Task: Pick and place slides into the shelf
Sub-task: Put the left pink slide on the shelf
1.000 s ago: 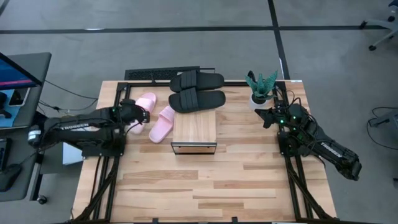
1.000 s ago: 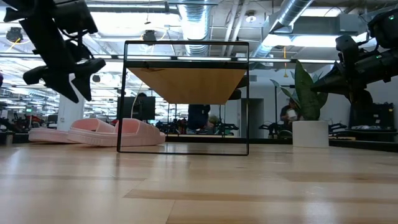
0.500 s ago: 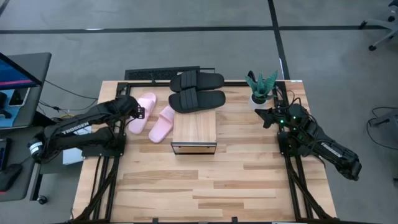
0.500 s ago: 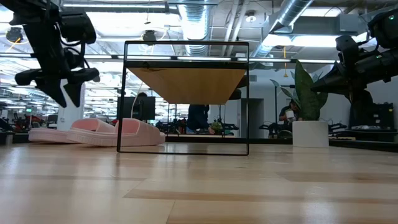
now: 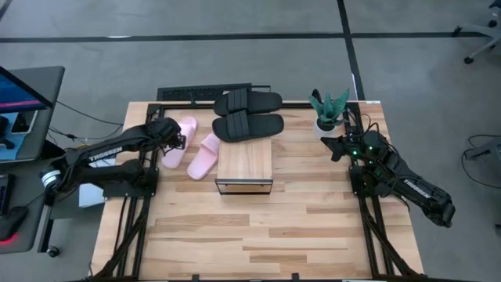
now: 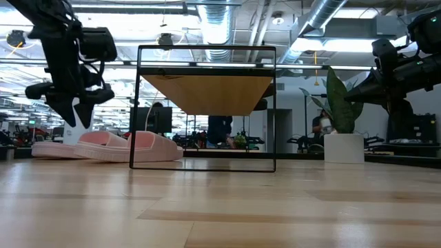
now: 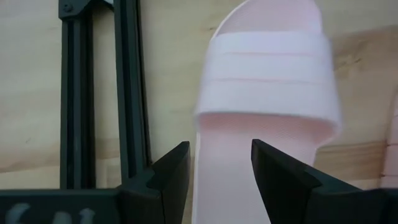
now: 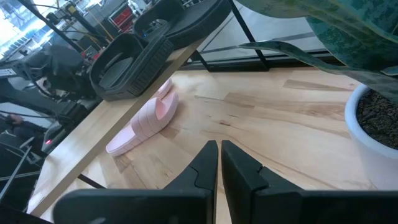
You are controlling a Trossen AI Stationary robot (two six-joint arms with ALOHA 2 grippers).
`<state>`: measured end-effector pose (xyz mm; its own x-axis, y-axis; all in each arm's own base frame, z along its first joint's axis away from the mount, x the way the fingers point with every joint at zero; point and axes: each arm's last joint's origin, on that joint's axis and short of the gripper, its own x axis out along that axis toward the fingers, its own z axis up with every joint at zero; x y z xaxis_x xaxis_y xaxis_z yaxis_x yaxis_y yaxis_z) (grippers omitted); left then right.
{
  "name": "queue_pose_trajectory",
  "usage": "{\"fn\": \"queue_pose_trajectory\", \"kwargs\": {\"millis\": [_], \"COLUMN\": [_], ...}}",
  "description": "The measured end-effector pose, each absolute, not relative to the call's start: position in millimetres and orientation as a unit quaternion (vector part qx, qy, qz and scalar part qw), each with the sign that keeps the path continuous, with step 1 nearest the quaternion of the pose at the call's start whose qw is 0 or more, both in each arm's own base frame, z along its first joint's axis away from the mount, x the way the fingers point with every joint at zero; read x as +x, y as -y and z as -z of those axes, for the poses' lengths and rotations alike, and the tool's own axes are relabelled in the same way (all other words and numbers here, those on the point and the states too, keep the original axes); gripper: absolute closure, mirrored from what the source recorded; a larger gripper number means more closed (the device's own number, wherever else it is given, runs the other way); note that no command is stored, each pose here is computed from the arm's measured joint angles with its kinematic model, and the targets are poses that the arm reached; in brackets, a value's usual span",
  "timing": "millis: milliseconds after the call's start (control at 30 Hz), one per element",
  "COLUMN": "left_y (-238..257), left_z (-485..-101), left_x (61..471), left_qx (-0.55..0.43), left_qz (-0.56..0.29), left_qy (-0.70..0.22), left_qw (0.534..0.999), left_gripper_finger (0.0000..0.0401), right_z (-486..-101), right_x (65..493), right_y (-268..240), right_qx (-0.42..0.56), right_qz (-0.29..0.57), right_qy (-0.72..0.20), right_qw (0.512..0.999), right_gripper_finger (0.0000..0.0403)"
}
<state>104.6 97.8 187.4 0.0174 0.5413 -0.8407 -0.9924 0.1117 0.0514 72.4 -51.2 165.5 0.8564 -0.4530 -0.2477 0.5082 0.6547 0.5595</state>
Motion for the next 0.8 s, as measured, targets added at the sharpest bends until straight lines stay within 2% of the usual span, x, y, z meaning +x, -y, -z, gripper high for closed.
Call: {"fn": "queue_pose_trajectory", "kwargs": {"millis": [533,800], "left_y": [-115.8,-118.6], "left_z": [-171.2,-146.8], "left_x": [105.1,97.8], "left_qx": [-0.299,-0.341], "left_qz": [-0.617,-0.589], "left_qy": [-0.395,-0.356], "left_qw": [0.611,0.640], "left_gripper_finger": [0.0239,0.0239], "right_z": [-165.6,-165.5], "right_x": [72.4,72.4], "right_y": [51.2,51.2], "right_qx": [0.320,0.320], "right_qz": [0.264,0.264], "right_qy": [-0.043,-0.043], "right_qw": [0.909,0.909], "right_gripper_finger": [0.0390,0.0390]}}
